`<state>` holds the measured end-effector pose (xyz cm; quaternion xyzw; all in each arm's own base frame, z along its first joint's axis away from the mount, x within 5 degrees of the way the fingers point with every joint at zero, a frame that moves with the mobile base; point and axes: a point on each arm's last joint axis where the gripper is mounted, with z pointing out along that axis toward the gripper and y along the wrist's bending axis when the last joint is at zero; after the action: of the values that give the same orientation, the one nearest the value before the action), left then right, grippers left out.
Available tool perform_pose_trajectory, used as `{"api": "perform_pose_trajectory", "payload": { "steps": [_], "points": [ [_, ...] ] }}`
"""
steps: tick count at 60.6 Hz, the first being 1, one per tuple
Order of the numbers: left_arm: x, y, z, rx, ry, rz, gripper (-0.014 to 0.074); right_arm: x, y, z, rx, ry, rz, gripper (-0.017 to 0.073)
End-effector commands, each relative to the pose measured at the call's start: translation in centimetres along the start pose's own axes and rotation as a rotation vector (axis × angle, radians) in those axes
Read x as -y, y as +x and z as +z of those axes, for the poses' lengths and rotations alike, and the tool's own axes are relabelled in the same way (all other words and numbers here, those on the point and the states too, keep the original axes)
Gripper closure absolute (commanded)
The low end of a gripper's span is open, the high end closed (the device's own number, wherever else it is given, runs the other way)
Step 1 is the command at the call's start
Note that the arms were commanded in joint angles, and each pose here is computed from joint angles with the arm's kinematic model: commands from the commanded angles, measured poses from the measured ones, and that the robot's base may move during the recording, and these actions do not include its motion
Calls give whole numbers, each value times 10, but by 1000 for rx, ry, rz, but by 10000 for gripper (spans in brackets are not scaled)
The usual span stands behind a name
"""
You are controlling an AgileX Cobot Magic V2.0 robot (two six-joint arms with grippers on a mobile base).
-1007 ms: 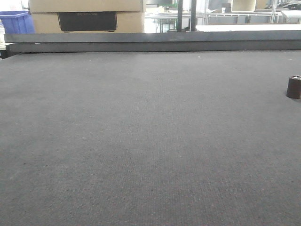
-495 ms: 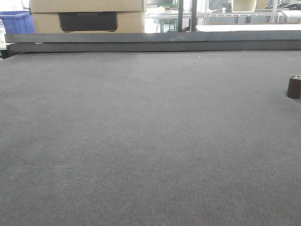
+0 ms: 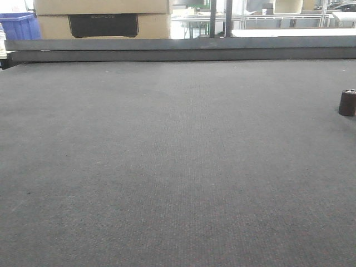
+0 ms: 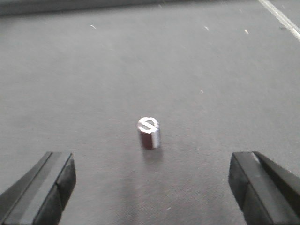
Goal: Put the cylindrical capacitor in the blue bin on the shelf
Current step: 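Close right gripper around the maroon capacitor and lift it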
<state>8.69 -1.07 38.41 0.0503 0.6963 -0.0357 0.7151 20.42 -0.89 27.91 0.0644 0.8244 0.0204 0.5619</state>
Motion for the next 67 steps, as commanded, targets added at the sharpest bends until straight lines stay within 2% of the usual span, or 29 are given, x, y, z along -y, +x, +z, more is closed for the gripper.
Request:
{"api": "perform_pose_trajectory", "payload": {
  "steps": [1, 8, 23, 29, 41, 54, 67],
  "points": [
    [0, -4, 0, 20, 6, -8, -16, 5, 9, 14, 122, 34, -37, -10],
    [0, -4, 0, 20, 6, -8, -16, 7, 19, 33, 185, 40, -107, -10],
    [0, -4, 0, 20, 6, -8, -16, 9, 43, 82, 268, 35, -167, -10],
    [0, -4, 0, 20, 6, -8, -16, 11, 51, 97, 315, 40, -170, -10],
    [0, -4, 0, 20, 4, -8, -16, 13, 69, 136, 270, 45, -172, -10],
    [0, -4, 0, 20, 4, -8, -16, 14, 70, 176, 264, 45, -171, -10],
    [0, -4, 0, 20, 4, -8, -16, 15, 79, 200, 220, 45, -171, -10]
  ]
}}
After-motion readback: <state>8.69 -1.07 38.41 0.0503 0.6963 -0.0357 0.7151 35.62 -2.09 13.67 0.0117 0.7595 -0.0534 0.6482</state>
